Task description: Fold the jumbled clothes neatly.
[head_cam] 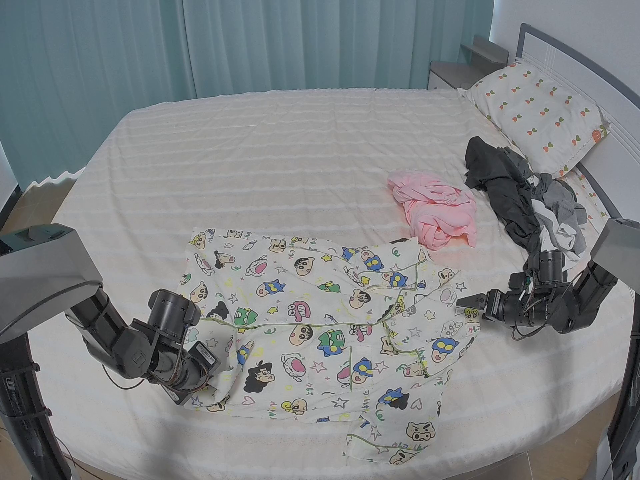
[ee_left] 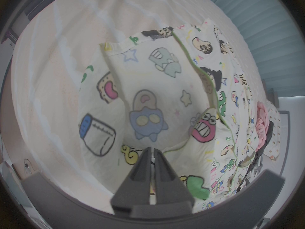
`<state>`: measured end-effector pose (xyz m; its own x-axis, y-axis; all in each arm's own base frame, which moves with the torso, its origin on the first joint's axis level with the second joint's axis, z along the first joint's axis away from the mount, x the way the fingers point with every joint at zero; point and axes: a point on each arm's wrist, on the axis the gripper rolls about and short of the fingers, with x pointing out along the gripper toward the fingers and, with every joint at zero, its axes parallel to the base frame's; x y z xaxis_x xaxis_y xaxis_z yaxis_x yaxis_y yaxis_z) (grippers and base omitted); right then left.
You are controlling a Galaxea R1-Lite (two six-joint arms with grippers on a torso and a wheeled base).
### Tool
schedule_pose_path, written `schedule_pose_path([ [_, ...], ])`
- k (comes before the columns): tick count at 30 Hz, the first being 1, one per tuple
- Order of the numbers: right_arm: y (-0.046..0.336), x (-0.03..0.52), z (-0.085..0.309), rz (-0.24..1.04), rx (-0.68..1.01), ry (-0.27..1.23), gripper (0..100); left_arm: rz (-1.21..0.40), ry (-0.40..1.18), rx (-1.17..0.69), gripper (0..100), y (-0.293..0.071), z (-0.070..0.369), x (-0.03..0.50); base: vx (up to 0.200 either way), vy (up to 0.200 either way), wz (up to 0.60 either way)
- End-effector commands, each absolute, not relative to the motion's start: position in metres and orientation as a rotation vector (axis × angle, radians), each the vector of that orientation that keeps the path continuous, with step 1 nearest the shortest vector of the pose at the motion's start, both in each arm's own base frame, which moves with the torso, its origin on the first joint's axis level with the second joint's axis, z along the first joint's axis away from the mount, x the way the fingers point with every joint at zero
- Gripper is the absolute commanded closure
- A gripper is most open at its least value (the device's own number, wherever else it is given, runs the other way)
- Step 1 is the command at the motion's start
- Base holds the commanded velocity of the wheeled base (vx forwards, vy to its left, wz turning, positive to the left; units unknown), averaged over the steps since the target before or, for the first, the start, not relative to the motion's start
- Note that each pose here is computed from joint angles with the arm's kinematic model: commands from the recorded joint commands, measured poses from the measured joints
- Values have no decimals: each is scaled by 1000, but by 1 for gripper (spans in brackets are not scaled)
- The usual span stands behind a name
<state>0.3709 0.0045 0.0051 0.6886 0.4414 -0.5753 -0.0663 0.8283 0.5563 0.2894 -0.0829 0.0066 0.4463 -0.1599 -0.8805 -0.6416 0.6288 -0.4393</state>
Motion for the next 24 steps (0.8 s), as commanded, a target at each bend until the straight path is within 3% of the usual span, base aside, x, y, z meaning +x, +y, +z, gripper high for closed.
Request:
schedule_pose_path([
  [1,4,371,4,299,532,767,0,350,1097,-872,100,-84,10,292,0,0,0],
  [12,4,371,5,300,532,765,0,365,954,-870,100,-76,39,294,0,0,0],
  [24,4,371,5,300,532,765,0,400,713,-710,100,-60,78,313,0,0,0],
])
